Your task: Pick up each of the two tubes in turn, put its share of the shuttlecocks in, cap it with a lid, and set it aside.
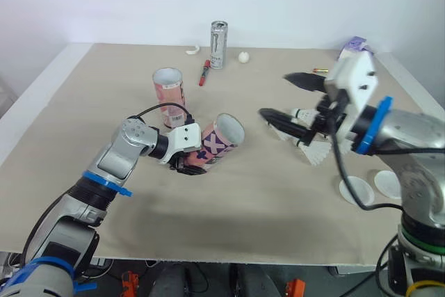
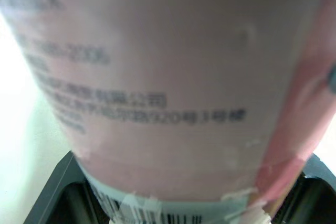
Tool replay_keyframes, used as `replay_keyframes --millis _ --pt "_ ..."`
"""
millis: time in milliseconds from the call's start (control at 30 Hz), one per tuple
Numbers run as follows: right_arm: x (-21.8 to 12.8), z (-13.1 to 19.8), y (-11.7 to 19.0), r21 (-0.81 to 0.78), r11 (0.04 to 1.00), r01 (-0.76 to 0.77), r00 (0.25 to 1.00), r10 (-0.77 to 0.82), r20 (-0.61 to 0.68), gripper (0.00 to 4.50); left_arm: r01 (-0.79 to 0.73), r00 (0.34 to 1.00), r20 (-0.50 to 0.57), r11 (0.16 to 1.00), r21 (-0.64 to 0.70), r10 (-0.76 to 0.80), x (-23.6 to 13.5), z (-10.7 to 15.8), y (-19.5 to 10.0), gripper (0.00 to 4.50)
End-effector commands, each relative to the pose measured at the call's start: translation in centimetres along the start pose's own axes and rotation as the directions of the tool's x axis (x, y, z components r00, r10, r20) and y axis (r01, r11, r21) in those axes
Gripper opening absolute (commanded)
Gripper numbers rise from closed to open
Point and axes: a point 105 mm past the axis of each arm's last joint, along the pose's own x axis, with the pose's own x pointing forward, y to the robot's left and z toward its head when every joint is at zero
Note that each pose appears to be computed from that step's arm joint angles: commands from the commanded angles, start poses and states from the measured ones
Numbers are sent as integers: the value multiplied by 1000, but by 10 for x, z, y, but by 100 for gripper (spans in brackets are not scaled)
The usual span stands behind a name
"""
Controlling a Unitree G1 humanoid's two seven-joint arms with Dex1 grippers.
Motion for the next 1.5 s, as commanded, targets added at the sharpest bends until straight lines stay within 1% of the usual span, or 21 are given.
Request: replay_keyframes --millis 33,100,200,300,433,600,767,1167,1267,1500 --pt "-35 -27 -18 113 975 191 981 -185 -56 447 13 1000 2 999 39 -13 0 7 2 319" --pt "-50 -59 -24 168 942 289 953 -266 -148 447 16 1000 2 999 41 -16 1 7 2 319" --pt "-63 -92 -23 171 927 334 925 -287 -249 447 19 1000 4 999 44 -19 2 8 2 319" --pt "-65 -110 -19 275 900 337 928 -268 -258 447 26 1000 15 998 53 -27 5 13 1 319" --pt "-60 -122 -18 349 875 336 930 -251 -268 447 29 999 23 998 63 -31 8 18 0 319" --pt "-50 -136 -19 377 865 331 929 -230 -289 447 33 999 33 997 70 -36 13 22 -1 319" --pt "-36 -141 -25 418 842 340 929 -233 -286 447 31 999 36 997 70 -33 13 23 -1 319" --pt "-18 -149 -41 477 793 380 919 -266 -291 447 20 999 36 998 64 -23 13 22 -2 319" --pt "-14 -151 -44 480 785 392 914 -272 -302 365 18 999 37 998 62 -20 13 21 -2 319" --pt "-9 -151 -43 481 785 390 914 -265 -309 19 14 999 36 998 58 -16 13 20 -2 319"
